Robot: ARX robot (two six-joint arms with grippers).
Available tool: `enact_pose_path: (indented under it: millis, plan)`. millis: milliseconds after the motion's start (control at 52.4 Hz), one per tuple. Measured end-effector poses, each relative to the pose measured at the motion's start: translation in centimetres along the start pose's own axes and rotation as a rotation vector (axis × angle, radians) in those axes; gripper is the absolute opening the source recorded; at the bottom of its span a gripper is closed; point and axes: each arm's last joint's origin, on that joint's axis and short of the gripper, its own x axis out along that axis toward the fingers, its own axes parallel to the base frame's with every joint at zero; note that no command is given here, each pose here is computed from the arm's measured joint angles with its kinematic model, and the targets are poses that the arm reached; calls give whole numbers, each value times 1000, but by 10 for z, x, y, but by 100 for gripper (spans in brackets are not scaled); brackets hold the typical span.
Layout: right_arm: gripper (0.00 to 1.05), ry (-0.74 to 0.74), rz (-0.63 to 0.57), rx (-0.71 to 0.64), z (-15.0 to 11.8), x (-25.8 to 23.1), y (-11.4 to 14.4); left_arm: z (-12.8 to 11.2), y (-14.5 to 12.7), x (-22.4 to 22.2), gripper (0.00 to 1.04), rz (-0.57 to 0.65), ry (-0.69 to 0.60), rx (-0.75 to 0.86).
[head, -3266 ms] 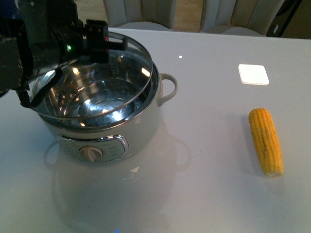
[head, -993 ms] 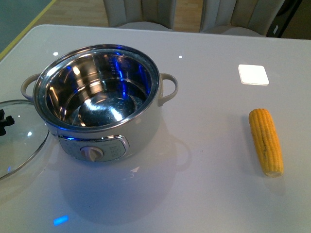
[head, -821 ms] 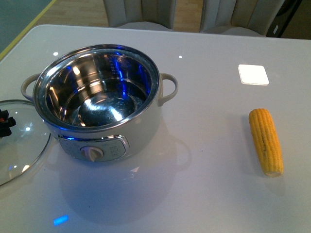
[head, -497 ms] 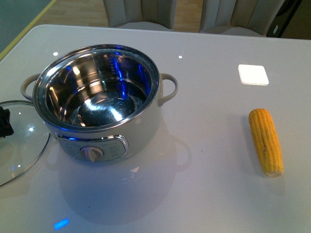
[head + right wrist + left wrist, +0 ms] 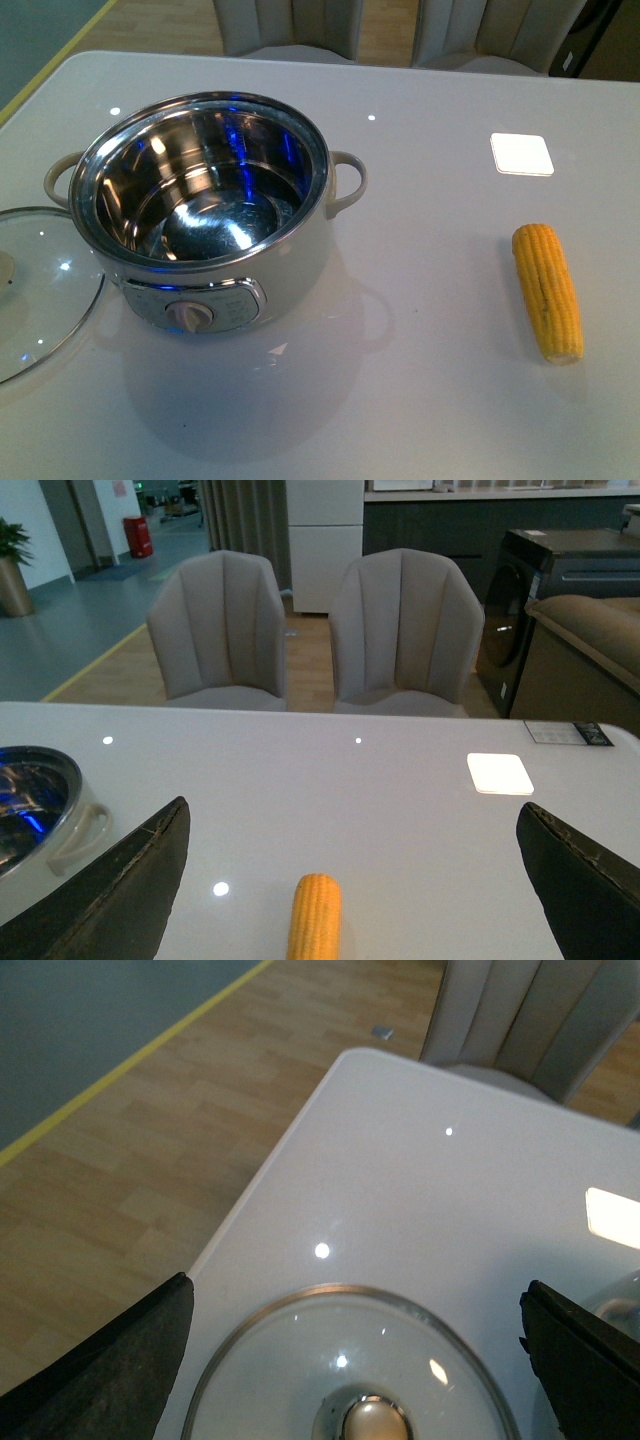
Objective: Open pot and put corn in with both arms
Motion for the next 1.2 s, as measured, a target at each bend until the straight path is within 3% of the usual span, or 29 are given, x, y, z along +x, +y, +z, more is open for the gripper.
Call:
enact_pose_path:
  millis: [229,382,573,802,1203]
  plan:
    - [96,0,0,0,0,0,0,3,-1,-3,98,-15,-13,-8]
    - [96,-1,-1,0,0,0,0,-8,-16,-15,73,-108,-112,46]
    - [96,-1,0,0,0,0,0,-3,-42,-38,42,-136,-234,105]
    - [96,-1,0,0,0,0,0,-5,-80,-84,4,-151,-265,124]
    - [96,-1,0,0,0,0,0,-1,-102,-122,4,-153,-266,129]
